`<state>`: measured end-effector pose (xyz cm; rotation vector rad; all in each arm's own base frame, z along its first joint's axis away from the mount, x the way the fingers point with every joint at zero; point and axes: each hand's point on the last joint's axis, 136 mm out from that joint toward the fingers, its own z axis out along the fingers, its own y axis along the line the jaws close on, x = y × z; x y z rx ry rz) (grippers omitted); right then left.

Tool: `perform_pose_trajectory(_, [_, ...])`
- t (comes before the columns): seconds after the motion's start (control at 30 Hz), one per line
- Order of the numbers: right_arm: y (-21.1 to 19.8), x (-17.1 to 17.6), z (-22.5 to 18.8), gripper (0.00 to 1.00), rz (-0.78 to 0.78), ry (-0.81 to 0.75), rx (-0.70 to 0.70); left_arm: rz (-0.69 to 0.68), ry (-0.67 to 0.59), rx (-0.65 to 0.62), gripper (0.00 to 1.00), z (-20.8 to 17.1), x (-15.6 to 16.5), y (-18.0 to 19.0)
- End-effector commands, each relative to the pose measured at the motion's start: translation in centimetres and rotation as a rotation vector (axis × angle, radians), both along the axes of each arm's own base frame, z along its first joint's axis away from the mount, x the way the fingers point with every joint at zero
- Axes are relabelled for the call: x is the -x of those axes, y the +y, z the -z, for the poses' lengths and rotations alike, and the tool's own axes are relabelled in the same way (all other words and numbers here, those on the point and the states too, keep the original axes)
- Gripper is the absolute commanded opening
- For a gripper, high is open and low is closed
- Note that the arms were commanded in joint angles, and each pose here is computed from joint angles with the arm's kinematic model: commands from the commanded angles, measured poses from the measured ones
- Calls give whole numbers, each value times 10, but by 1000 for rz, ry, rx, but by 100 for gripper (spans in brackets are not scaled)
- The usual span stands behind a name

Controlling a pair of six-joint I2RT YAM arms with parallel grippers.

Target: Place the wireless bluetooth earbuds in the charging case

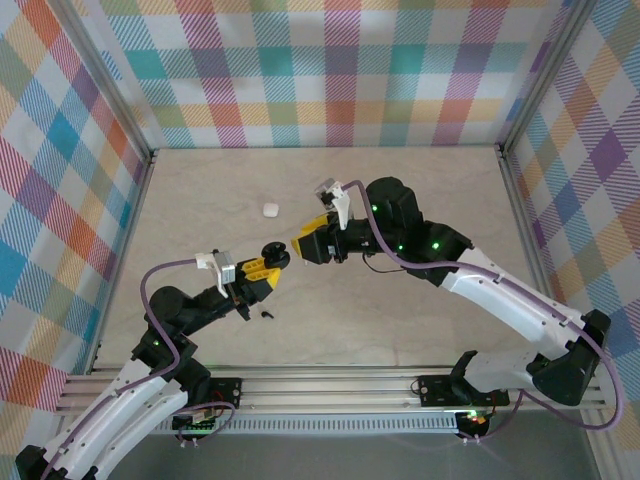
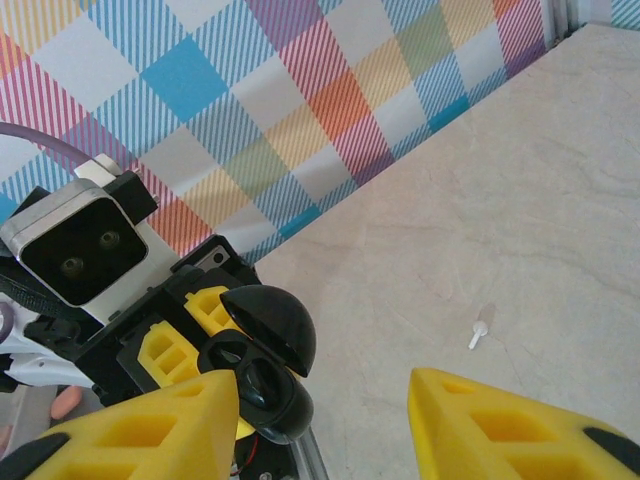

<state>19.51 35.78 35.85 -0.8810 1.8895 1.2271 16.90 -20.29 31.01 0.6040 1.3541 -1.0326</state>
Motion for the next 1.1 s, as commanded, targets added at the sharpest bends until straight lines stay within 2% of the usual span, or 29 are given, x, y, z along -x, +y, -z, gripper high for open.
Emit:
perform_pose_trajectory(0.0, [-2, 5, -2, 47, -11, 19, -21, 12, -23, -2, 0, -4, 4, -1])
perform_pose_trajectory(0.2, [1, 7, 9, 44, -20, 66, -29, 10, -21, -33, 0, -3, 5, -1])
perform_pose_trajectory(0.33, [7, 9, 14, 26, -49, 90, -34, 4, -12, -41, 0, 0, 6, 1])
perform_pose_trajectory(0.47, [11, 12, 20, 19, -58, 110, -22, -3, -14, -37, 0, -2, 7, 3])
perform_pose_trajectory(0.8, [9, 15, 29, 19, -38, 145, -14, -21, -15, -50, 0, -4, 5, 5])
perform_pose_trajectory(1.07, [1, 12, 52, 20, 26, 193, 23, -71, 12, -110, 0, 4, 8, 16])
